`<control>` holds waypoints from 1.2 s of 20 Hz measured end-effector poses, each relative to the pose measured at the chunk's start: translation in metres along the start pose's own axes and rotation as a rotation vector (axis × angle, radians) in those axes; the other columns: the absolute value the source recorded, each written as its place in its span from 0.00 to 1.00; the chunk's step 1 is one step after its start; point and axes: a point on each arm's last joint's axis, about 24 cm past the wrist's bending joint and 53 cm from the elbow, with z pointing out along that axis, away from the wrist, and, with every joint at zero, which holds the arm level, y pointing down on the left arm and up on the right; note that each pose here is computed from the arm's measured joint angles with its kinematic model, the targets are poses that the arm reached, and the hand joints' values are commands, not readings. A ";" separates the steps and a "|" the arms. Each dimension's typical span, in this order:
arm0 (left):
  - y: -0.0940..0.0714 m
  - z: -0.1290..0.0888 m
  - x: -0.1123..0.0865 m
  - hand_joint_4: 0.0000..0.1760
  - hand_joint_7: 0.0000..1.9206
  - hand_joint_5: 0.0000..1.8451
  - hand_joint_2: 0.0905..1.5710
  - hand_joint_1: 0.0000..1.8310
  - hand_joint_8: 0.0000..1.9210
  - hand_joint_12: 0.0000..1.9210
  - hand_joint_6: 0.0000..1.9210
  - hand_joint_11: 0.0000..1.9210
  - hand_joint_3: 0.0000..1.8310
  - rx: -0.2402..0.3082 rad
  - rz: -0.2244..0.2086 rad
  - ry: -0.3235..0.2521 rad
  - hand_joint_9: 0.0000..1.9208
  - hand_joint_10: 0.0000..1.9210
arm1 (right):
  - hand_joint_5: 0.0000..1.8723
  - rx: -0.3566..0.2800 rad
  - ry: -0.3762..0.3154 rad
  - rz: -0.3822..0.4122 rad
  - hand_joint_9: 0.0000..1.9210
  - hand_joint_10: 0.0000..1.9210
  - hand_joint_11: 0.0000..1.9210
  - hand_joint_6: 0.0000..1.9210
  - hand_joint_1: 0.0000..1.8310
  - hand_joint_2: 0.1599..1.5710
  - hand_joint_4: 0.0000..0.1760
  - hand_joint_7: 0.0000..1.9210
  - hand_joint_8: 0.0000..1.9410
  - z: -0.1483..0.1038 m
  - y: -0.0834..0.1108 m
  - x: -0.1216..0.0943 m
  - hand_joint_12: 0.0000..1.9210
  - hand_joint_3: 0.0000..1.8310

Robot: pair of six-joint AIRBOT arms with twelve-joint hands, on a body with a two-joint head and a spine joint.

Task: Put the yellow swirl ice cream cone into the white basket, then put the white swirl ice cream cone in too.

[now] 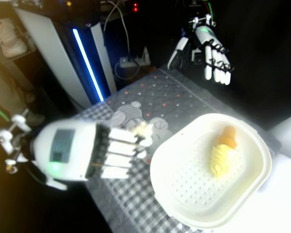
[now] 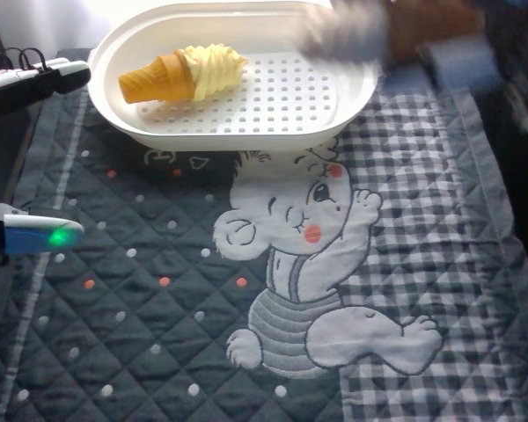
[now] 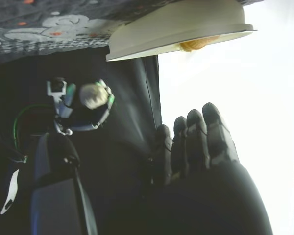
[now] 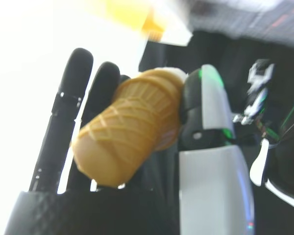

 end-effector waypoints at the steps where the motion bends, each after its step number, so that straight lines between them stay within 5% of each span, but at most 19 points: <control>1: 0.001 -0.004 0.001 0.15 0.09 0.15 0.50 0.47 0.00 0.32 0.00 0.00 0.00 0.002 -0.014 -0.001 0.08 0.00 | 0.54 -0.030 -0.027 0.005 0.57 0.54 0.51 0.40 0.76 0.63 0.00 0.60 0.31 0.015 0.007 -0.006 0.52 0.00; 3: 0.006 -0.007 0.004 0.04 0.11 0.16 0.50 0.46 0.00 0.33 0.00 0.00 0.00 -0.010 -0.016 0.012 0.10 0.00 | 0.58 -0.045 -0.029 0.000 0.72 0.17 0.64 0.38 0.70 0.61 0.00 0.70 0.21 0.037 0.009 -0.001 0.45 0.00; 4: 0.008 -0.006 0.001 0.12 0.12 0.17 0.50 0.43 0.00 0.26 0.00 0.00 0.00 -0.017 -0.022 0.001 0.10 0.00 | 0.58 -0.018 -0.003 0.001 0.66 0.35 0.62 0.41 0.76 0.60 0.00 0.70 0.10 0.049 0.000 0.015 0.39 0.00; 5: 0.009 -0.005 -0.001 0.12 0.12 0.17 0.50 0.43 0.00 0.26 0.00 0.00 0.00 -0.016 -0.021 -0.009 0.10 0.00 | 0.58 0.005 0.023 -0.003 0.66 0.35 0.62 0.41 0.76 0.60 0.00 0.70 0.10 0.056 -0.008 0.027 0.39 0.00; 6: 0.009 -0.004 -0.002 0.10 0.12 0.17 0.50 0.43 0.00 0.23 0.00 0.00 0.00 -0.017 -0.025 -0.015 0.09 0.00 | 0.57 0.033 0.045 -0.004 0.60 0.45 0.55 0.42 0.76 0.62 0.00 0.66 0.16 0.065 -0.016 0.039 0.46 0.00; 7: 0.009 -0.004 0.000 0.16 0.12 0.16 0.50 0.43 0.00 0.30 0.00 0.00 0.00 -0.015 -0.031 -0.014 0.10 0.00 | 0.54 0.073 0.056 -0.003 0.57 0.51 0.42 0.41 0.76 0.63 0.00 0.62 0.31 0.074 -0.028 0.047 0.56 0.00; 8: 0.007 -0.004 0.002 0.10 0.12 0.16 0.50 0.46 0.00 0.31 0.00 0.00 0.00 -0.007 -0.029 -0.004 0.10 0.00 | 0.50 0.101 0.061 -0.006 0.51 0.33 0.39 0.46 0.70 0.65 0.00 0.59 0.43 0.078 -0.037 0.050 0.62 0.00; 9: 0.005 -0.004 0.005 0.18 0.11 0.16 0.50 0.46 0.00 0.33 0.00 0.00 0.00 0.002 -0.030 0.003 0.10 0.00 | 0.41 0.137 0.066 -0.009 0.44 0.20 0.31 0.17 0.62 0.59 0.00 0.45 0.19 0.081 -0.048 0.053 0.62 0.00; 10: 0.004 -0.003 0.006 0.18 0.11 0.16 0.50 0.46 0.00 0.33 0.00 0.00 0.00 0.004 -0.037 0.002 0.10 0.00 | 0.41 0.170 0.075 -0.015 0.44 0.20 0.31 0.17 0.62 0.59 0.00 0.45 0.19 0.081 -0.057 0.055 0.62 0.00; 12: 0.004 -0.002 0.005 0.30 0.10 0.16 0.51 0.48 0.00 0.29 0.00 0.00 0.00 0.005 -0.041 -0.002 0.08 0.00 | 0.29 0.229 0.116 -0.045 0.33 0.04 0.16 0.01 0.48 0.55 0.00 0.30 0.01 0.081 -0.073 0.066 0.57 0.00; 13: 0.003 -0.002 0.003 0.23 0.10 0.16 0.51 0.49 0.00 0.28 0.00 0.00 0.00 0.008 -0.048 -0.007 0.08 0.00 | 0.14 0.256 0.138 -0.057 0.13 0.00 0.01 0.00 0.37 0.53 0.32 0.15 0.00 0.082 -0.080 0.073 0.23 0.00; 15: 0.002 -0.002 0.004 0.17 0.11 0.16 0.51 0.48 0.00 0.34 0.00 0.00 0.00 0.010 -0.049 -0.006 0.09 0.00 | 0.05 0.267 0.159 -0.074 0.04 0.00 0.00 0.00 0.35 0.50 0.58 0.06 0.00 0.082 -0.083 0.080 0.14 0.00; 16: 0.003 -0.003 0.004 0.16 0.11 0.16 0.51 0.47 0.00 0.35 0.00 0.00 0.00 0.010 -0.049 -0.005 0.09 0.00 | 0.03 0.267 0.160 -0.075 0.02 0.00 0.00 0.00 0.34 0.50 0.64 0.04 0.00 0.082 -0.083 0.080 0.12 0.00; 17: 0.003 -0.002 0.004 0.08 0.11 0.16 0.51 0.47 0.00 0.35 0.00 0.00 0.00 0.009 -0.050 -0.007 0.09 0.00 | 0.01 0.268 0.163 -0.078 0.02 0.00 0.00 0.00 0.31 0.49 0.67 0.03 0.00 0.082 -0.083 0.081 0.23 0.00; 18: 0.004 -0.002 0.002 0.00 0.11 0.16 0.51 0.47 0.00 0.35 0.00 0.00 0.00 0.006 -0.052 -0.012 0.09 0.00 | 0.00 0.269 0.164 -0.079 0.02 0.00 0.00 0.00 0.30 0.49 0.61 0.00 0.00 0.082 -0.084 0.081 0.25 0.00; 19: 0.003 -0.003 0.001 0.00 0.10 0.16 0.50 0.48 0.00 0.29 0.00 0.00 0.00 0.006 -0.054 -0.016 0.07 0.00 | 0.00 0.271 0.164 -0.078 0.01 0.00 0.00 0.00 0.30 0.49 0.72 0.00 0.00 0.082 -0.084 0.081 0.16 0.00; 22: 0.001 -0.003 0.000 0.15 0.11 0.15 0.49 0.48 0.00 0.39 0.00 0.00 0.00 0.017 -0.059 -0.024 0.09 0.01 | 0.00 0.266 0.153 -0.048 0.00 0.00 0.00 0.00 0.32 0.49 0.80 0.00 0.00 0.078 -0.078 0.077 0.01 0.00; 23: -0.002 -0.004 -0.004 0.18 0.11 0.15 0.49 0.45 0.00 0.38 0.00 0.00 0.00 0.031 -0.060 -0.037 0.08 0.00 | 0.00 0.237 0.114 -0.009 0.00 0.00 0.01 0.00 0.31 0.46 0.99 0.00 0.00 0.072 -0.067 0.063 0.01 0.00; 24: -0.004 -0.004 -0.008 0.01 0.11 0.16 0.49 0.49 0.00 0.29 0.00 0.00 0.00 0.039 -0.061 -0.049 0.07 0.00 | 0.00 0.201 0.082 0.008 0.00 0.00 0.00 0.00 0.35 0.46 1.00 0.00 0.00 0.067 -0.056 0.049 0.00 0.00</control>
